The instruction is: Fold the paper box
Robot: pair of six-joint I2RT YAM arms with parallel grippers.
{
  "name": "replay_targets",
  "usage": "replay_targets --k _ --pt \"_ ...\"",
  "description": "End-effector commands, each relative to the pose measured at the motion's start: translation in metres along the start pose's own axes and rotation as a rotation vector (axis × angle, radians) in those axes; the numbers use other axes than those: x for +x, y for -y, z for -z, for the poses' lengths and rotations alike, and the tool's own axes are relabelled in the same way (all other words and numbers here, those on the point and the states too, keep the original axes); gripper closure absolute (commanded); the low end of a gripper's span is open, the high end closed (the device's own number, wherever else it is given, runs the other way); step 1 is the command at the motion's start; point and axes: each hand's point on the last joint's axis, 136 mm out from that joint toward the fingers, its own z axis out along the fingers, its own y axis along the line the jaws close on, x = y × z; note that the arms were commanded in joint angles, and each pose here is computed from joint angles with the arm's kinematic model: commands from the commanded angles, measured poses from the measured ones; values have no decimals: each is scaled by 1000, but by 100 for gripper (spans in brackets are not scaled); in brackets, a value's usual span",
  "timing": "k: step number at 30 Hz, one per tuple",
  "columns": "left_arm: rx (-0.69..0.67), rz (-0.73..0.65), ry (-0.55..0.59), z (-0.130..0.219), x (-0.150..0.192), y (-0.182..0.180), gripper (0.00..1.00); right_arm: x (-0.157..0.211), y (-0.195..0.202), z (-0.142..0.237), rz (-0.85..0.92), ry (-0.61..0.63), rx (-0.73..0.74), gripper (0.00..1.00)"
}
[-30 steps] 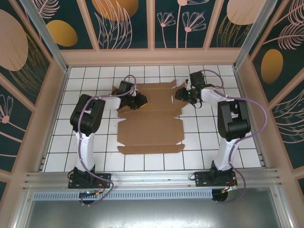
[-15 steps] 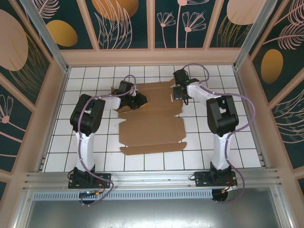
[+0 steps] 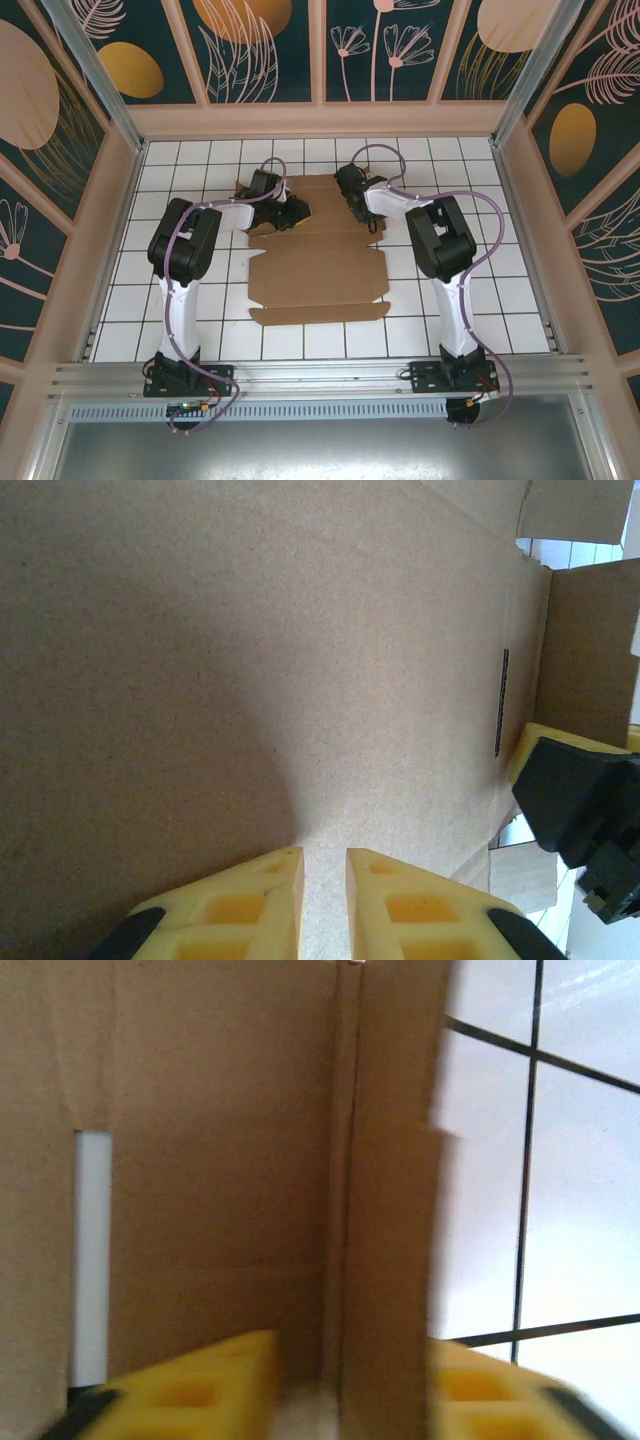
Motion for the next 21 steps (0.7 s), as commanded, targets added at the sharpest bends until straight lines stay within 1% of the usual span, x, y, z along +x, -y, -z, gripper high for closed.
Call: replay_targets --k 1,2,4,6,7,8,11,14,18,21 --pt "-131 48 -66 -12 23 -46 80 -33 24 49 -142 106 -124 45" --pt "-132 43 -64 -12 22 -46 79 -43 33 64 -186 149 -153 41" --pt "-132 32 -62 -10 22 -43 77 -58 47 91 -246 218 -186 39" --pt "-138 14 -51 -8 18 -41 75 -66 53 116 -296 269 -235 39" --pt "-142 6 -45 -6 17 -40 73 -66 51 124 -312 278 -276 41" --pt "-141 -3 -37 -4 15 -37 72 -66 46 131 -327 283 -332 45" --pt "-127 -19 -21 1 10 -28 66 -55 20 139 -362 258 -489 67" --pt "-125 -47 8 12 0 -11 59 -38 -5 131 -385 204 -566 82" --pt "-102 -94 77 39 -19 25 51 -22 -29 120 -404 157 -632 88" --pt "-134 -152 146 69 -32 46 48 -18 -41 111 -396 136 -642 88"
